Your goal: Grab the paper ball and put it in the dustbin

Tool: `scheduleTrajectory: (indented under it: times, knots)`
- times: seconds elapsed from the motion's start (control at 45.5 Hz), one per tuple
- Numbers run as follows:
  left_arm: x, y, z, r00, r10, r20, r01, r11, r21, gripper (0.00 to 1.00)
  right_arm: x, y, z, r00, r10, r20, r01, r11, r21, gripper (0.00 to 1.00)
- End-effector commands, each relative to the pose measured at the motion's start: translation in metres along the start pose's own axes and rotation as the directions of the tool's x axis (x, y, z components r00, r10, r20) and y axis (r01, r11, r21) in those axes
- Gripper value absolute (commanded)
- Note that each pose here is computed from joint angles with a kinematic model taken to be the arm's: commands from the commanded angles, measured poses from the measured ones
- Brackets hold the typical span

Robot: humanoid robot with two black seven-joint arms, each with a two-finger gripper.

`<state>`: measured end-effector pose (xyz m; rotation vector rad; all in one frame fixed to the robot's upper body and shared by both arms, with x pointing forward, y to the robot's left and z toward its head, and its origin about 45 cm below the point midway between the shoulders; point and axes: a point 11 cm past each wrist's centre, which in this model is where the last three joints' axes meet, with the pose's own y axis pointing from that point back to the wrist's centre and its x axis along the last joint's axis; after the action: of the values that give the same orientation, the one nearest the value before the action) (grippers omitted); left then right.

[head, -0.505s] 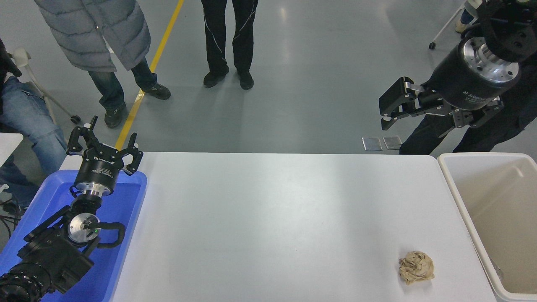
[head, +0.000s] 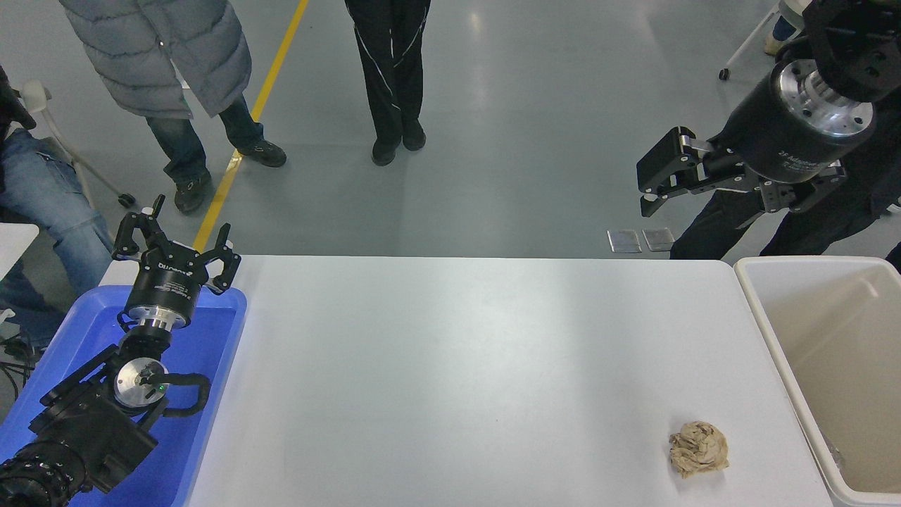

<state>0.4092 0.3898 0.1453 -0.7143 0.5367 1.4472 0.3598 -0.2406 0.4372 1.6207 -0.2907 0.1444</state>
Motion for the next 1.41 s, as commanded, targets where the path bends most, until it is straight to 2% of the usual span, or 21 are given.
scheduleTrajectory:
  times: [0.0, 0.615, 0.967, 1.165, 1.385]
  knots:
    - [0.0, 0.0, 0.0, 1.0, 0.001, 0.0, -0.001, 1.0, -0.001, 0.98, 0.0, -0.001, 0.0, 1.0, -0.002, -0.001, 0.002, 1.0, 0.001, 1.0]
    - [0.0, 0.0, 0.0, 1.0, 0.001, -0.001, -0.001, 1.0, -0.002, 0.98, -0.001, -0.001, -0.007, 1.0, -0.005, -0.01, 0.005, 1.0, 0.02, 1.0]
    - [0.0, 0.0, 0.0, 1.0, 0.001, -0.001, -0.001, 1.0, -0.002, 0.98, -0.004, -0.011, 0.014, 0.997, -0.033, 0.062, 0.033, 0.999, 0.008, 1.0]
    - [0.0, 0.0, 0.0, 1.0, 0.001, -0.001, -0.001, 1.0, -0.002, 0.98, -0.028, -0.065, 0.038, 0.973, -0.185, 0.138, 0.186, 0.983, 0.01, 1.0]
    - [0.0, 0.0, 0.0, 1.0, 0.002, -0.002, -0.002, 1.0, -0.004, 0.98, -0.064, -0.142, 0.074, 0.914, -0.35, 0.204, 0.364, 0.931, -0.032, 1.0]
